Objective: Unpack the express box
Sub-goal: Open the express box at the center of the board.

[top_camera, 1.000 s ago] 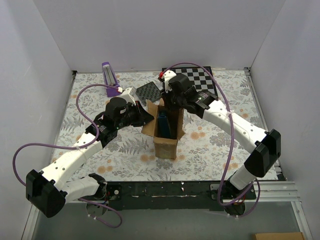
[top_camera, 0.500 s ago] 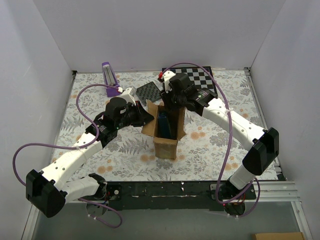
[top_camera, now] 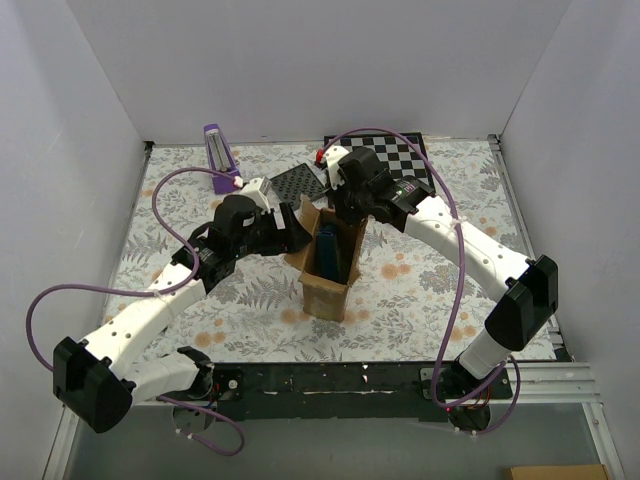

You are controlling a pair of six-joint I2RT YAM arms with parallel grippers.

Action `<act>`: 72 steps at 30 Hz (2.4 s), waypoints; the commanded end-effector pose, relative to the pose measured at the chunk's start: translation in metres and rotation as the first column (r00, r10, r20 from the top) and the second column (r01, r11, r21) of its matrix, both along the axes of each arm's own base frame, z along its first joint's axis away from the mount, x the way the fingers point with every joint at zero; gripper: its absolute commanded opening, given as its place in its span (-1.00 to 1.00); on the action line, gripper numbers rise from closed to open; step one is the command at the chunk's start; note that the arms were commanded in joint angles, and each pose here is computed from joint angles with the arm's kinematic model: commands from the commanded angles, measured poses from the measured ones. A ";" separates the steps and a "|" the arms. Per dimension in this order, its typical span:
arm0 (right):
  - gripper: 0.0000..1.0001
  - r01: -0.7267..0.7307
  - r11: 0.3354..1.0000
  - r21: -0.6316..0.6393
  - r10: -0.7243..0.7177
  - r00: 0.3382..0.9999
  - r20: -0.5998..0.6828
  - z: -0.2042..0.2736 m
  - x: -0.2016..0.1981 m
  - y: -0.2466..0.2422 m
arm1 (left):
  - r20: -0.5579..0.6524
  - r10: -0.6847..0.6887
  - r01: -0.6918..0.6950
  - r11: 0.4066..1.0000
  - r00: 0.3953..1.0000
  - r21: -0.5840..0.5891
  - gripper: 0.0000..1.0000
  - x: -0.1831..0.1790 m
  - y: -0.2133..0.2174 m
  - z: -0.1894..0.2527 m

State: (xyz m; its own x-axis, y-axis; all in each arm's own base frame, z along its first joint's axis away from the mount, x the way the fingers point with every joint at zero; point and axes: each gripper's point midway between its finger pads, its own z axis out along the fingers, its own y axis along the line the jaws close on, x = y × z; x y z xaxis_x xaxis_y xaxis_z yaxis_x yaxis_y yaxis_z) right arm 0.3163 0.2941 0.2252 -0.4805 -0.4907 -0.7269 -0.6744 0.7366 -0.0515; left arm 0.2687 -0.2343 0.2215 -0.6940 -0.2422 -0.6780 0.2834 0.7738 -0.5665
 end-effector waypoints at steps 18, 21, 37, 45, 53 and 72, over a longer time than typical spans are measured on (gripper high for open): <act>-0.89 0.050 0.997 -0.064 -0.053 0.998 -0.039 -0.010 -0.006 -0.017 | 0.421 -0.093 0.205 0.952 0.902 -0.229 0.35 -0.074 0.021 0.181; -0.89 0.047 0.997 -0.060 -0.049 0.998 -0.041 -0.009 -0.007 -0.016 | 0.413 -0.193 0.307 0.924 0.890 -0.229 0.13 -0.084 0.006 0.172; -0.88 0.051 0.997 -0.054 -0.053 0.998 -0.032 -0.004 -0.008 -0.019 | 0.190 -0.249 0.276 0.952 0.950 -0.134 -0.70 -0.077 0.002 0.062; -0.12 0.065 0.996 0.057 -0.067 0.997 0.037 0.046 -0.012 -0.019 | 0.101 -0.204 0.214 0.971 0.974 -0.105 -0.75 -0.079 0.012 0.017; -0.03 -0.069 0.959 0.276 0.027 0.988 0.153 0.128 -0.036 0.000 | 0.100 -0.194 0.205 0.973 0.976 -0.109 -0.75 -0.078 0.012 0.015; -0.65 -0.271 0.945 0.185 0.288 0.955 -0.070 0.054 -0.104 0.015 | 0.101 -0.123 0.134 0.984 0.987 -0.116 -0.53 -0.066 0.016 0.014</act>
State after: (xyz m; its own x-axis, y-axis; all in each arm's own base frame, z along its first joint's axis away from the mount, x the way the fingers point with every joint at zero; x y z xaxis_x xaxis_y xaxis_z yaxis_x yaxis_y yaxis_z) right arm 0.2272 0.3181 0.2763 -0.4332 -0.4807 -0.7624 -0.8328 0.5369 0.1347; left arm 0.1995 -0.2235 0.2479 -0.6540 -0.2327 -0.7199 0.4690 0.6220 -0.6271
